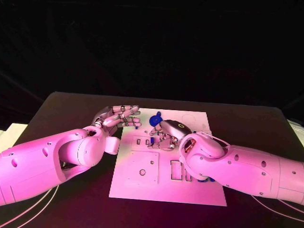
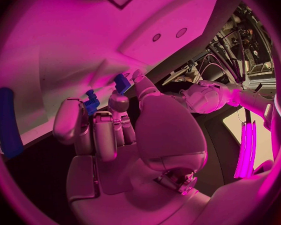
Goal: Assemble the parts on the task board
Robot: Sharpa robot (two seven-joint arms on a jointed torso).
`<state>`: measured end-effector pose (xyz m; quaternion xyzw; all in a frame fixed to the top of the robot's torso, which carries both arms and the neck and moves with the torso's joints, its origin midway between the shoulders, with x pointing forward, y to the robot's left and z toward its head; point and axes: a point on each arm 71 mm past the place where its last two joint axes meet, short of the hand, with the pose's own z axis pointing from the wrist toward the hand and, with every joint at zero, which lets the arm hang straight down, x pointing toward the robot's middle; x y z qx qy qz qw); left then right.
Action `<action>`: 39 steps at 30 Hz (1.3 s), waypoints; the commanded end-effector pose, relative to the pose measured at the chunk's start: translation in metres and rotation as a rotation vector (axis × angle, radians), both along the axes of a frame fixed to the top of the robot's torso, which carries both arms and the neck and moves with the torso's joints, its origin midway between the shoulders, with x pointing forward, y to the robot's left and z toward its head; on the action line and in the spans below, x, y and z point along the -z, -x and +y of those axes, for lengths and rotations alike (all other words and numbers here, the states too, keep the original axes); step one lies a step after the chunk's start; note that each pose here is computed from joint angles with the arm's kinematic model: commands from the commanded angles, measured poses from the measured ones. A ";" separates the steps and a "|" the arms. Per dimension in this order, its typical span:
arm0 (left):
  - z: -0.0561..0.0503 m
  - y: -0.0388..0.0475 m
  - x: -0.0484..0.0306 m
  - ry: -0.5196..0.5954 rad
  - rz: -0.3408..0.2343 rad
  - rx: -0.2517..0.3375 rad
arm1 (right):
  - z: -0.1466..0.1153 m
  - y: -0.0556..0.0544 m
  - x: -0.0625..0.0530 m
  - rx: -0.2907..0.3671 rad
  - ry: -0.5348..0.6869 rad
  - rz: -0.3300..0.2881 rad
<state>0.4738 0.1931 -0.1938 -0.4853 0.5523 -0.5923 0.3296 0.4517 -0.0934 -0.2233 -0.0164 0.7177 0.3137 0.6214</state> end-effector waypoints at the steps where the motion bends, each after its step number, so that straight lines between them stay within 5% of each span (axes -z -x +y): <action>1: -0.002 -0.0003 -0.0009 0.010 -0.001 0.016 | 0.000 0.004 -0.010 -0.024 -0.095 -0.102; 9: 0.001 -0.0019 0.0034 -0.100 0.006 0.036 | -0.011 0.011 -0.023 -0.139 -0.216 -0.087; 15: 0.004 -0.0027 0.0103 -0.237 0.057 0.043 | -0.036 0.014 -0.046 -0.174 -0.282 -0.012; 20: 0.006 -0.0059 0.0133 -0.472 0.115 0.123 | -0.077 0.007 -0.075 -0.083 -0.478 0.060; 26: 0.003 -0.0169 0.0045 -0.863 0.109 0.275 | -0.120 -0.008 -0.099 0.052 -0.591 0.078; 39: -0.026 -0.0385 -0.0055 -1.282 0.142 0.460 | -0.155 -0.029 -0.102 0.186 -0.602 0.120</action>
